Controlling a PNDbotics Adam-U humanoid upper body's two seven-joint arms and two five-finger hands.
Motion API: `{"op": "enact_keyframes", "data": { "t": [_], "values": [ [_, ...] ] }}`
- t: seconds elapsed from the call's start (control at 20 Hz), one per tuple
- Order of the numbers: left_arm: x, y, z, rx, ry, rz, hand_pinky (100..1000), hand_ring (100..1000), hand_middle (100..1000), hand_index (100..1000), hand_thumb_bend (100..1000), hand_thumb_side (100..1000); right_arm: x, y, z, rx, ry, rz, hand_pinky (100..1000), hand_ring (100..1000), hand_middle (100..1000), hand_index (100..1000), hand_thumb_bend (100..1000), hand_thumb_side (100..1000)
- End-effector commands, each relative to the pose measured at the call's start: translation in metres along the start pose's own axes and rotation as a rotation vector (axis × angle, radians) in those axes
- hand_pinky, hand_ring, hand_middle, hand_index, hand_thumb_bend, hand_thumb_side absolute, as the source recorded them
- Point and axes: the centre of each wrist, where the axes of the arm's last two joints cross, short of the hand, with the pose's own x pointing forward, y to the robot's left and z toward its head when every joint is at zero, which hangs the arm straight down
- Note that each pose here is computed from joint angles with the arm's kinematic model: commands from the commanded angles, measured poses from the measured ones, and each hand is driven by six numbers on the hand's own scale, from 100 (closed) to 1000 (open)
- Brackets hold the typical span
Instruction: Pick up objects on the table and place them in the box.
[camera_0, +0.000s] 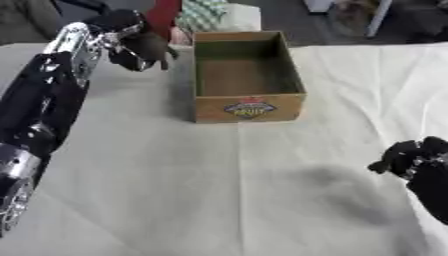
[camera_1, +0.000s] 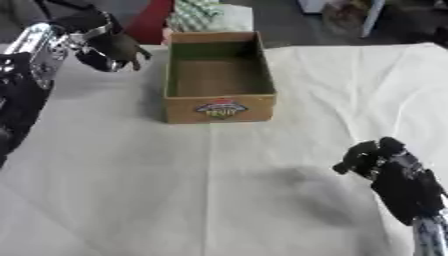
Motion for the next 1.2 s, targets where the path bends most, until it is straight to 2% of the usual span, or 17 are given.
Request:
{"op": "enact_keyframes", "data": {
  "t": [0.05, 0.3, 0.35, 0.4, 0.65, 1.0, 1.2],
  "values": [
    [0.014, 0.036, -0.005, 0.083, -0.071, -0.042, 632, 458, 428, 555, 182, 127, 0.008, -0.003, -0.003, 0.012, -0.010, 0.023, 678, 542, 550, 661, 100, 853],
    [0.047, 0.040, -0.023, 0.119, -0.167, -0.043, 631, 462, 433, 561, 229, 115, 0.006, -0.001, -0.004, 0.021, -0.007, 0.016, 678, 542, 550, 661, 100, 855],
    [0.054, 0.038, -0.027, 0.122, -0.180, -0.050, 630, 466, 437, 565, 293, 193, 0.006, 0.000, -0.004, 0.025, -0.007, 0.014, 678, 542, 550, 661, 100, 854],
    [0.062, 0.037, -0.031, 0.125, -0.194, -0.060, 630, 467, 437, 565, 266, 110, 0.006, 0.001, -0.005, 0.030, -0.009, 0.012, 678, 542, 550, 661, 100, 854],
    [0.090, 0.020, -0.046, 0.132, -0.237, -0.113, 630, 476, 447, 577, 310, 113, 0.004, 0.004, -0.007, 0.042, -0.008, 0.005, 678, 542, 550, 661, 100, 858],
    [0.100, -0.020, -0.053, 0.062, -0.234, -0.158, 632, 492, 465, 593, 344, 138, 0.003, 0.005, -0.008, 0.050, -0.007, 0.001, 678, 542, 551, 661, 100, 868],
    [0.098, -0.039, -0.053, 0.029, -0.205, -0.178, 656, 546, 520, 649, 383, 164, 0.003, 0.005, -0.009, 0.055, -0.007, 0.004, 678, 542, 551, 661, 100, 869]
  ]
}}
